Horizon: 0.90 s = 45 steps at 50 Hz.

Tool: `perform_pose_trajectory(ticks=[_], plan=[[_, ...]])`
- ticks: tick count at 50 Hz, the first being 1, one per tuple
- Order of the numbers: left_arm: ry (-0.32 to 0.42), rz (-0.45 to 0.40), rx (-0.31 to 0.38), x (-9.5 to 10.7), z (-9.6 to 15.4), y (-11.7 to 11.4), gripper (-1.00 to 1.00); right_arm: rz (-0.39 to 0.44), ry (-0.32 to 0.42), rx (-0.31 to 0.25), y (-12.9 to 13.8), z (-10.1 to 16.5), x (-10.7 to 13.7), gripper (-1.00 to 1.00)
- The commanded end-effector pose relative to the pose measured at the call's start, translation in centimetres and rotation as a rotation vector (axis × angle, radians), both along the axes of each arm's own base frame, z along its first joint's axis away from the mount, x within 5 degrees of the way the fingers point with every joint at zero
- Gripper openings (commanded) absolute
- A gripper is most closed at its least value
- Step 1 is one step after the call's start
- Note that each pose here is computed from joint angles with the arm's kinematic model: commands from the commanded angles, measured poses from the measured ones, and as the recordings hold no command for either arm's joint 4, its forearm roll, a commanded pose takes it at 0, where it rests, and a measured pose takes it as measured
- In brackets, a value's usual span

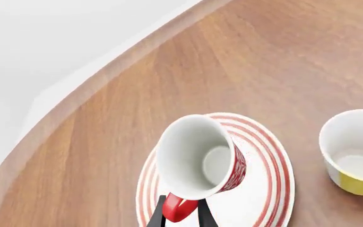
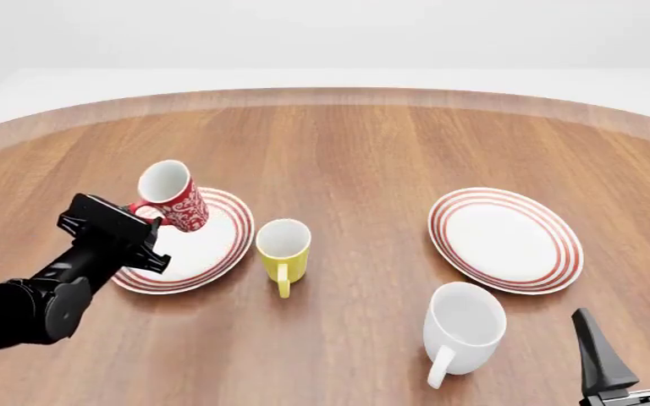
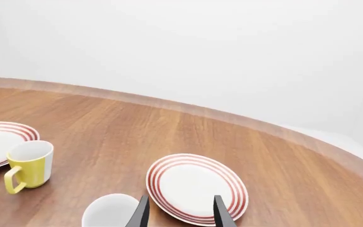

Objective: Put the red mug on the left plate.

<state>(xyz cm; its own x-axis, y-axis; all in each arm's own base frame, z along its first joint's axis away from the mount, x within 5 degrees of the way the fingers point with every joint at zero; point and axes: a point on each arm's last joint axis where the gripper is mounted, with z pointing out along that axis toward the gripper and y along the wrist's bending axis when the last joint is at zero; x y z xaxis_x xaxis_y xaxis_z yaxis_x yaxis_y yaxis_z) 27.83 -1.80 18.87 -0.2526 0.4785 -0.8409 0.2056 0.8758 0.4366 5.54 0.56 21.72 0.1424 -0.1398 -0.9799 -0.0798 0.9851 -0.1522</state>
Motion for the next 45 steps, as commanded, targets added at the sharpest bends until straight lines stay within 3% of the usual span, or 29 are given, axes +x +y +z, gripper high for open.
perform_pose_trajectory(ticks=[1, 45], plan=[[-0.001, 0.035, 0.018, 1.0, -1.0, 1.1, -1.00, 0.000, -0.001, 0.002, 0.0, 0.0, 0.0, 1.00], [0.050, 0.041, 0.034, 1.1, -3.5, 1.4, -1.00, -0.002, -0.004, 0.002, 0.0, 0.0, 0.0, 1.00]])
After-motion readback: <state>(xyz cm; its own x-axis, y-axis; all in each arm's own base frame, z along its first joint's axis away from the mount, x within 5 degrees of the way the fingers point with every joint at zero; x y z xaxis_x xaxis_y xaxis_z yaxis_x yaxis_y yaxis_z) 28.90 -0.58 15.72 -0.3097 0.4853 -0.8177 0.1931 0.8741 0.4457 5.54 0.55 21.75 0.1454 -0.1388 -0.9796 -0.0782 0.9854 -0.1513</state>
